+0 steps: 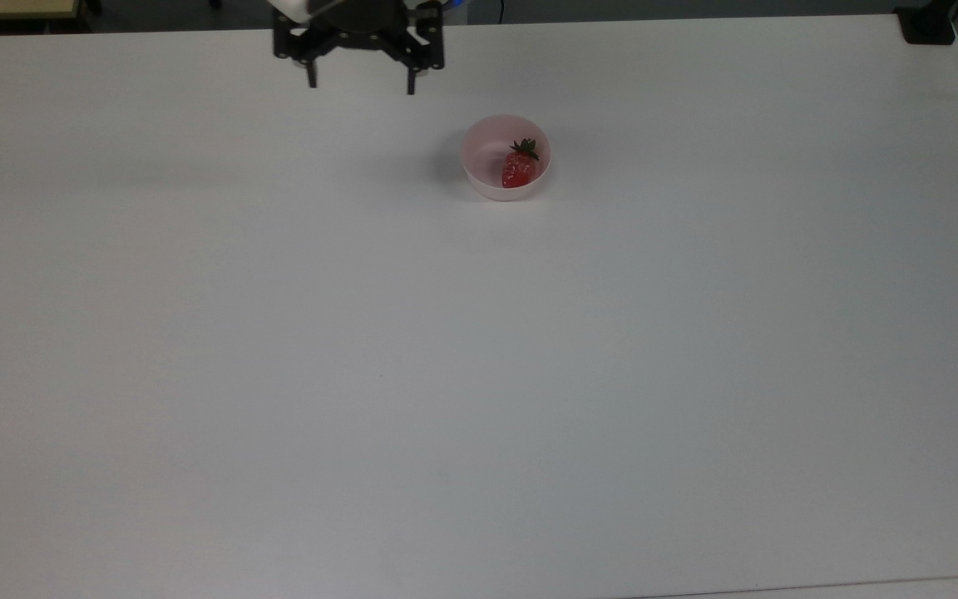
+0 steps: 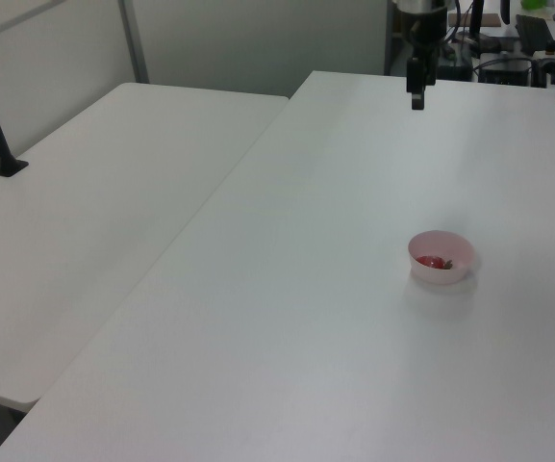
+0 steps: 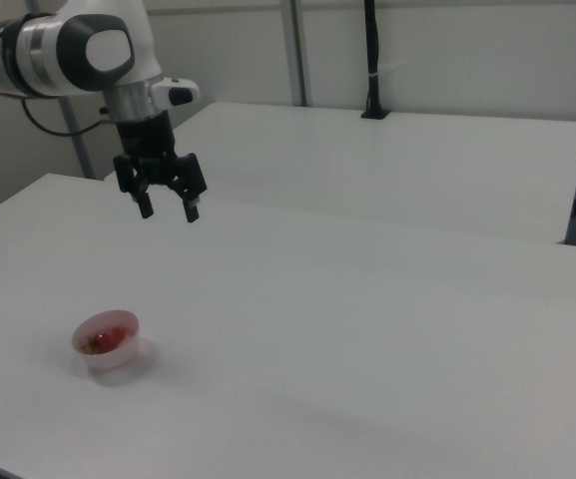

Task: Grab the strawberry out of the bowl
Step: 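Move the gripper down over the pink bowl toward the strawberry, then close the gripper on the red strawberry inside the bowl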

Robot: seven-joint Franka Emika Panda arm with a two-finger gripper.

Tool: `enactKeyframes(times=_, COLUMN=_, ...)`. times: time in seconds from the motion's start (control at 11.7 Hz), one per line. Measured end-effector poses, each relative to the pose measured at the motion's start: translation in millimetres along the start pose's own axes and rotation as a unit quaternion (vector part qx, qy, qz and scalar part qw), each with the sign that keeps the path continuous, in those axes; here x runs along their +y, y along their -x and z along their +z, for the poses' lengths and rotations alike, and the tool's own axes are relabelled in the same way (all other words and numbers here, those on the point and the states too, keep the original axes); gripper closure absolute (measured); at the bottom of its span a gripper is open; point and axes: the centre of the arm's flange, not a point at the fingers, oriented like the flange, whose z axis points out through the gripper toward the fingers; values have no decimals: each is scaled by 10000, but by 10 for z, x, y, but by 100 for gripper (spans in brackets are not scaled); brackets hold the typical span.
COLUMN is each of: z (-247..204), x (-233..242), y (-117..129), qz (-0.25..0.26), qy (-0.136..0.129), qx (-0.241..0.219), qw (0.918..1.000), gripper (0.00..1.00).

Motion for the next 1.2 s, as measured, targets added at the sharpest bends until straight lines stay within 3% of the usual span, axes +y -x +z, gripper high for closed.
enactKeyframes(times=0.43, z=741, x=-1056, y=258, qz=-991, qy=156, qx=-787, qw=9918, gripper=0)
enactKeyframes(times=0.6, z=1113, x=-1344, y=346, qz=-1258, qy=207, qx=-875, qw=9880, gripper=8)
enactKeyframes(times=0.69, z=1308, x=-1454, y=361, qz=-1302, qy=225, qx=-859, qw=9875, gripper=15)
enactKeyframes(times=1.2, z=2092, x=-1979, y=276, qz=-1040, qy=335, qx=-650, qw=9919, gripper=15)
